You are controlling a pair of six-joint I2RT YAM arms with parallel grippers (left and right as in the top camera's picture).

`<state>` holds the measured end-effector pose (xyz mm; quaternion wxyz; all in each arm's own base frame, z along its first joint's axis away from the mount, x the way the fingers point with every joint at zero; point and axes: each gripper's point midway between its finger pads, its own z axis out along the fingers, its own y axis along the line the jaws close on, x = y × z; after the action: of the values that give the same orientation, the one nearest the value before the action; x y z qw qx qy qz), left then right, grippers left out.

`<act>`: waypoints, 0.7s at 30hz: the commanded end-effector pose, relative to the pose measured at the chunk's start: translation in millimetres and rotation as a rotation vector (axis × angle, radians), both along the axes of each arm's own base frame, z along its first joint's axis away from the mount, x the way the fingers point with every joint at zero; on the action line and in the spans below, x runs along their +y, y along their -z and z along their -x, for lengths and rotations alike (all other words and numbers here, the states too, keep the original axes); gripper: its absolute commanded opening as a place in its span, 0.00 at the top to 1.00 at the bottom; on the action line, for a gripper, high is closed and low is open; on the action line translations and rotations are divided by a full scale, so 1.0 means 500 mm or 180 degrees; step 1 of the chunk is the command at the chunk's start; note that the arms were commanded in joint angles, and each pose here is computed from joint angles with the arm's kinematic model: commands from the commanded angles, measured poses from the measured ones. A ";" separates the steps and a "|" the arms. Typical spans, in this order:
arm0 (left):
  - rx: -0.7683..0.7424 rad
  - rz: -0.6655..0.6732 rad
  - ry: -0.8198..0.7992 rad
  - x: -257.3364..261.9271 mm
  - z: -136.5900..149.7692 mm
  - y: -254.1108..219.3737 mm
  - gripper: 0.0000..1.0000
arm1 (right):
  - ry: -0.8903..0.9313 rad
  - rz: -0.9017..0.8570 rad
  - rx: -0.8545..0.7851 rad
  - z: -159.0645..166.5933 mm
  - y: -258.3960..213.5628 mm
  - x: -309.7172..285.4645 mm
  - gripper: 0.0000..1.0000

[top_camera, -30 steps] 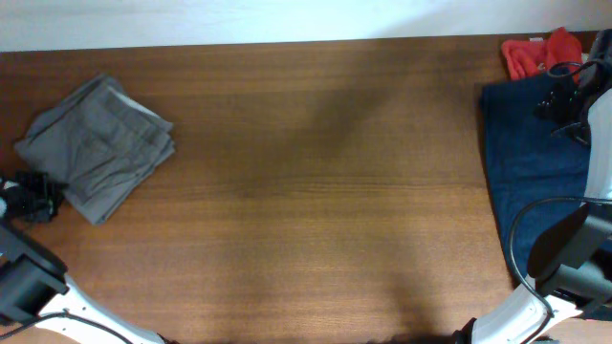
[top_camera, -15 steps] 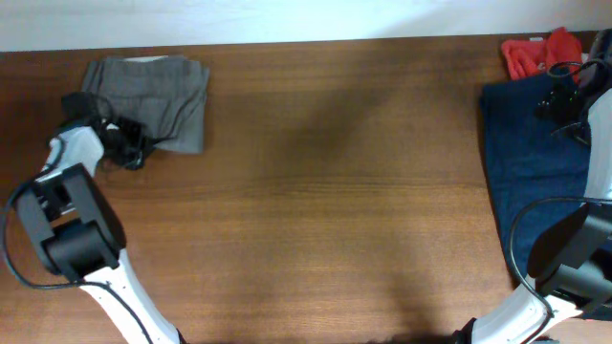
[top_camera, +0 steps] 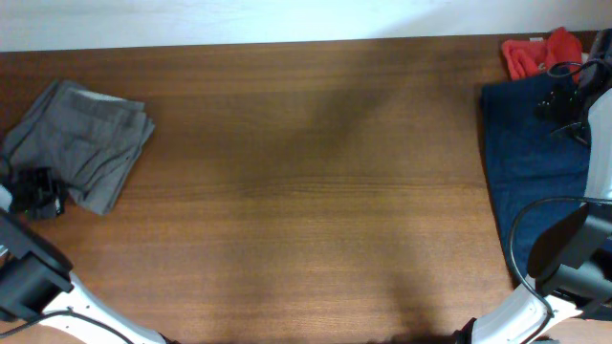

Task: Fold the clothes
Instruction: 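Drag the folded grey shorts to the far left corner with the left gripper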

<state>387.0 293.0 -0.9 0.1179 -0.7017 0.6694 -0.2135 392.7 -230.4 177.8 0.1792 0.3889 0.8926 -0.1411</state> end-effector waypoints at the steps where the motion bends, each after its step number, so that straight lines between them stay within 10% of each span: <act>1: 0.0262 0.0071 -0.0070 0.000 0.043 0.046 0.99 | 0.0044 0.0046 -0.0057 0.000 -0.016 -0.007 0.02; 11: -0.0056 -0.0841 0.0799 -0.187 -0.195 0.027 0.99 | 0.0044 0.0046 -0.0057 0.000 -0.016 -0.007 0.02; 21: -0.0099 -0.1476 0.0752 -0.124 -0.226 0.024 0.99 | 0.0044 0.0047 -0.0056 0.000 -0.016 -0.007 0.02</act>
<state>508.7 217.6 7.0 0.2629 -0.5710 0.7693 -0.1144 392.6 -230.4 177.8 0.1790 0.3888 0.8927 -0.1413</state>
